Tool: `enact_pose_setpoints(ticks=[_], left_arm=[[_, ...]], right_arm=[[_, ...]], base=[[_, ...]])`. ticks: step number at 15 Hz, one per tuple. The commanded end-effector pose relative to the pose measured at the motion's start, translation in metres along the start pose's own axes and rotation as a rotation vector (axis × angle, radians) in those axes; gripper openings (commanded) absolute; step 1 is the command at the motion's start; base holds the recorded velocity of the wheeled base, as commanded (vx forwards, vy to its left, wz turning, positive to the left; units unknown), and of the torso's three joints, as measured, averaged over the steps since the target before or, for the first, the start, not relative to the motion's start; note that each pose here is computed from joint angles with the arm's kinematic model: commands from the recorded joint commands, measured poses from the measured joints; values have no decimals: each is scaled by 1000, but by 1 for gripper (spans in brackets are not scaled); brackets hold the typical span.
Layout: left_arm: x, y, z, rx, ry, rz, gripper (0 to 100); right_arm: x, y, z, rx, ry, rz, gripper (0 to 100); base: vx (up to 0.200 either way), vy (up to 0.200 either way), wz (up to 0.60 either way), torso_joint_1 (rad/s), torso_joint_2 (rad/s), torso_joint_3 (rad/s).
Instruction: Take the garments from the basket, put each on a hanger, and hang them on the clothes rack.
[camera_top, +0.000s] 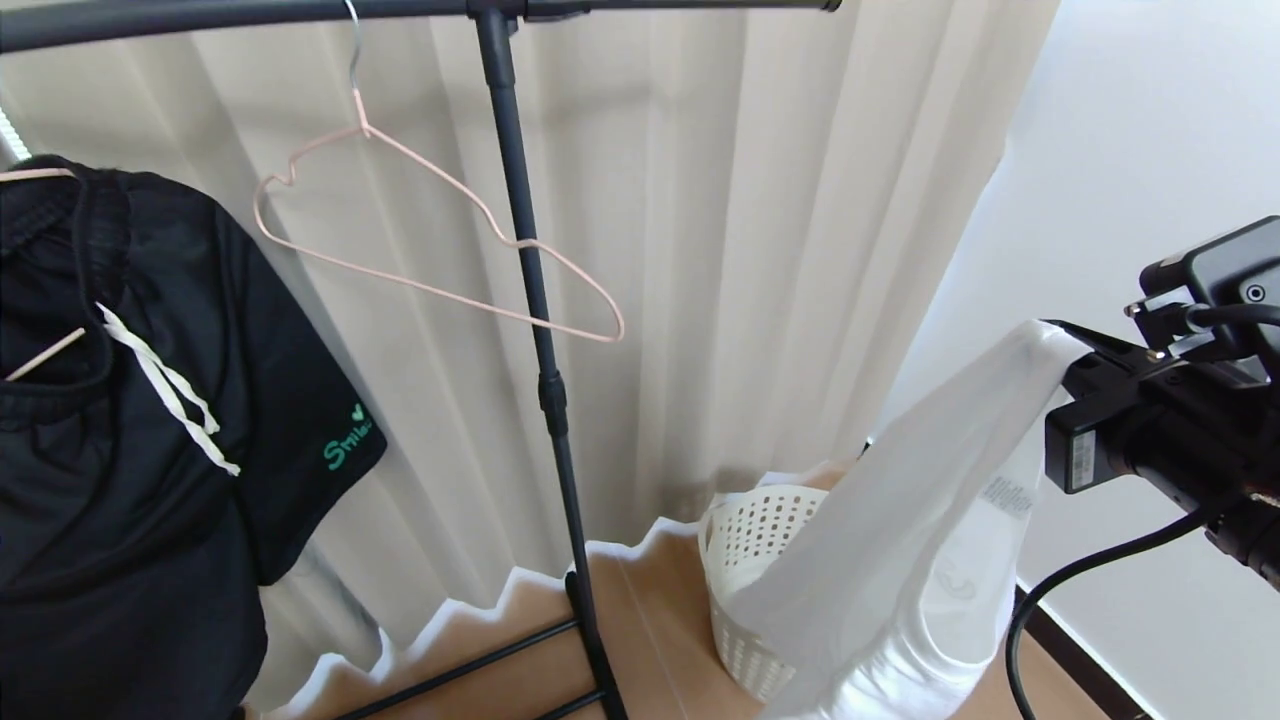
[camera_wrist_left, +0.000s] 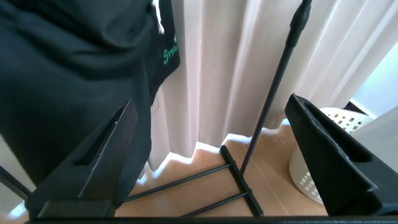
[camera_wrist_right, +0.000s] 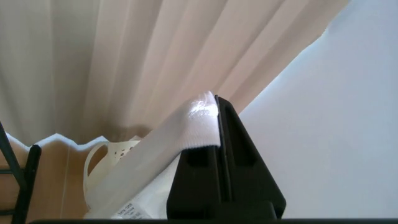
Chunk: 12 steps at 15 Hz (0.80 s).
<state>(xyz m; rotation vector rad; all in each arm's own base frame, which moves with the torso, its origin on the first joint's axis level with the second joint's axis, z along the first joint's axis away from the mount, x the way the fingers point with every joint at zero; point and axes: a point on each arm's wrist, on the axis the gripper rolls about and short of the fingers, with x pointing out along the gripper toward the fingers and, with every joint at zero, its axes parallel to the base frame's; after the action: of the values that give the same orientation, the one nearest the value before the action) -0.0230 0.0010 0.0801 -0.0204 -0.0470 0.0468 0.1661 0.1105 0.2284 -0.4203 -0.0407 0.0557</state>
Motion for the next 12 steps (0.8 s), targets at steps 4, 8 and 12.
enact_pose_setpoints(ticks=[4,8,12], left_arm=[[0,0,0,-1,1,0,100],[0,0,0,-2,-1,3,100],[0,0,0,-4,-1,5,100]], right_arm=[[3,-2,-1,-1,6,-14,0],[2,-2,-1,-2,8,-15,0],[2,-3,-2,-2,8,-15,0]], base=[[0,0,0,193,-521,-132],[0,0,0,218,-554,-183],[0,0,0,255,-600,-330]])
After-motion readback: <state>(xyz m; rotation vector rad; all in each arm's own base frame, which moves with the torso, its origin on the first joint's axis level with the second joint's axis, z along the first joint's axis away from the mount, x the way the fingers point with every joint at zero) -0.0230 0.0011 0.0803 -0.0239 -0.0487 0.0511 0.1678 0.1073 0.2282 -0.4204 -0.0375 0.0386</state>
